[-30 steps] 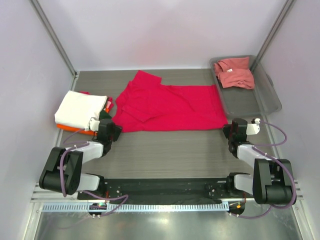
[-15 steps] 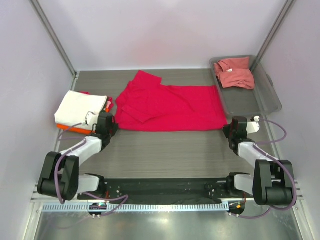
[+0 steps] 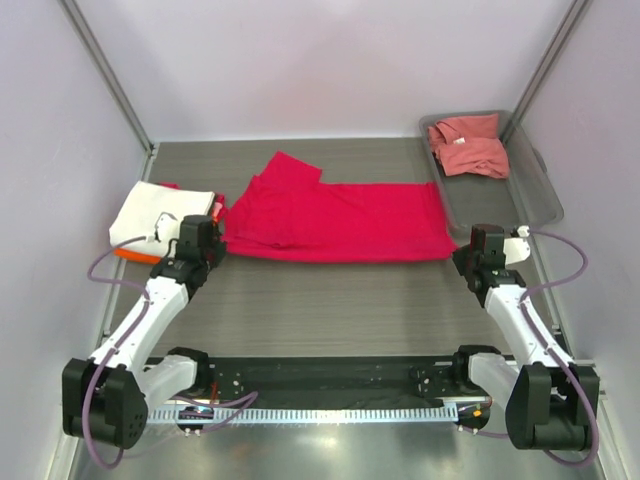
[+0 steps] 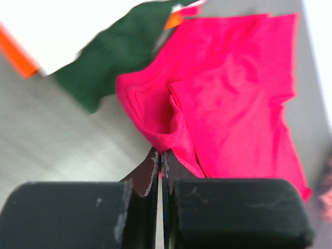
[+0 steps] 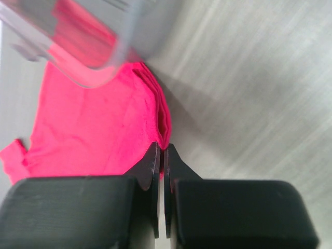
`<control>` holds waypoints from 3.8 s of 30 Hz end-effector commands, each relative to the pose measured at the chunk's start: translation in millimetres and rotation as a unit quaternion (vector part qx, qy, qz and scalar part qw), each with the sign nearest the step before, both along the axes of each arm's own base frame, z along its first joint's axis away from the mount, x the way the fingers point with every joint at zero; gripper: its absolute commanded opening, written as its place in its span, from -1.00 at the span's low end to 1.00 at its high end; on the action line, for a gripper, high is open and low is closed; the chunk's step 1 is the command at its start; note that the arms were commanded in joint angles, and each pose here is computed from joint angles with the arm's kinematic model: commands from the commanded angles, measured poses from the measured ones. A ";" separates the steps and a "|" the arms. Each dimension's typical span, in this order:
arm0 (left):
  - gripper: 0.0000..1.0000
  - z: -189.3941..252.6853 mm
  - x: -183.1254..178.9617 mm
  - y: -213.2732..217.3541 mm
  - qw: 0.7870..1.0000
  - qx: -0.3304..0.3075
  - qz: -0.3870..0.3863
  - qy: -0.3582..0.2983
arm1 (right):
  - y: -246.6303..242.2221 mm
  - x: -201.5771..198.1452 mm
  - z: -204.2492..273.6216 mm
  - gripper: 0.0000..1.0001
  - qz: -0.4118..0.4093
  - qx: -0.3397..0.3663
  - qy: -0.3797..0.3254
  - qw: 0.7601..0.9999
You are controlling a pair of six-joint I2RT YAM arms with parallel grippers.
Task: Fold and stack the t-shirts
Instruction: Fold the tshirt
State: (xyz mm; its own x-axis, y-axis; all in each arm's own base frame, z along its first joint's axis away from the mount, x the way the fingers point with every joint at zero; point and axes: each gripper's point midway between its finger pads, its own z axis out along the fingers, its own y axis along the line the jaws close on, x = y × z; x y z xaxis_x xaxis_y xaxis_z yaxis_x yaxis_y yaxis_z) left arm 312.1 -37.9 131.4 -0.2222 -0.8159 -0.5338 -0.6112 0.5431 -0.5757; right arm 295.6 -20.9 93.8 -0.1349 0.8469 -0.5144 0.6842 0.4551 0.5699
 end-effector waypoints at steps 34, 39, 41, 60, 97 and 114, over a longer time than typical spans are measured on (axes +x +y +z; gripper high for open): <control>-0.98 -46.5 -131.1 16.1 0.997 -0.022 -0.010 0.067 | 1.1 -114.5 -18.1 -0.88 -0.049 0.025 0.106 0.993; -0.31 -38.5 -132.2 20.1 0.999 -0.022 0.000 0.046 | 1.2 -120.4 -11.9 -0.65 -0.047 0.023 0.105 0.993; 0.09 -28.4 -129.8 17.0 0.999 -0.028 -0.009 0.025 | -1.3 -121.0 -6.3 -0.35 -0.057 0.021 0.097 0.993; 0.86 87.1 -23.4 -56.2 0.960 0.016 -0.262 -0.097 | 51.6 -7.1 75.5 -0.17 0.298 -0.096 -0.009 0.950; 0.28 -102.4 250.2 -116.0 0.922 0.053 -0.348 0.158 | 124.4 69.4 58.2 -0.24 0.413 -0.108 -0.022 0.904; -1.00 -96.6 250.1 -85.2 0.934 0.019 -0.325 0.145 | 121.8 82.5 25.5 -0.33 0.404 -0.100 0.031 0.909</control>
State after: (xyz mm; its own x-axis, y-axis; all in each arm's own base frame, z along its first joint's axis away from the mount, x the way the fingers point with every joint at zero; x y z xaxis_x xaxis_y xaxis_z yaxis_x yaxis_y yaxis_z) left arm 561.5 -151.9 27.3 -0.8290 -0.4010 -0.3898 -0.2318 0.8807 -0.4131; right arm 362.2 98.4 117.9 -0.7119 0.3445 -0.6119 0.1030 0.9132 0.3942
